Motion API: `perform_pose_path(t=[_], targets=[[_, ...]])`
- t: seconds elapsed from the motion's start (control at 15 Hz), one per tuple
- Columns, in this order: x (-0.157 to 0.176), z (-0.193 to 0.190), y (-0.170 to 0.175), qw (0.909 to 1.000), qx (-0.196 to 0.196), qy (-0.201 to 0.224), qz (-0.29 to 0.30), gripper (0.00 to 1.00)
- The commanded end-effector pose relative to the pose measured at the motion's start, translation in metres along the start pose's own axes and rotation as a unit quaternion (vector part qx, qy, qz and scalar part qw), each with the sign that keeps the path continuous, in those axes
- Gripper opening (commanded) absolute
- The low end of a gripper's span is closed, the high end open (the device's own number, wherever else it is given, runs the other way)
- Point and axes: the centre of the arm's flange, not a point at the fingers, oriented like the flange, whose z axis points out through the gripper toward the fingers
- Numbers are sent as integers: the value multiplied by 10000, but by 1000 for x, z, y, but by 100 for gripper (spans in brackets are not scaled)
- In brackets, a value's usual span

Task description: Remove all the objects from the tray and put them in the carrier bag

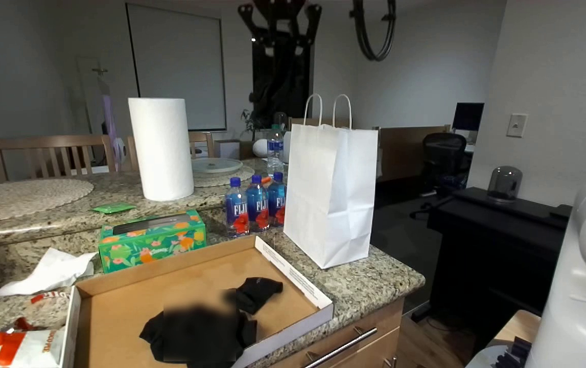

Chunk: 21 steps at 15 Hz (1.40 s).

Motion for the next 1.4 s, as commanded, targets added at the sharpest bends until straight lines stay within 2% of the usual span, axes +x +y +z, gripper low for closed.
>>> perform_pose_path(t=[0.0,0.27,0.53,0.73,0.87,1.0,1.07,1.33], targets=[[28,-27,59,9965,-20,6,832,11],[61,-13,140,9855,252,-314,1651,11],[93,19,203,9640,308,-755,2530,11],[104,34,229,9482,312,-844,3048,11],[107,37,223,9456,266,-655,3174,11],[106,28,192,9490,117,-299,3138,11],[103,21,171,9477,-69,-34,3191,11],[98,14,100,9310,-839,741,3474,11]])
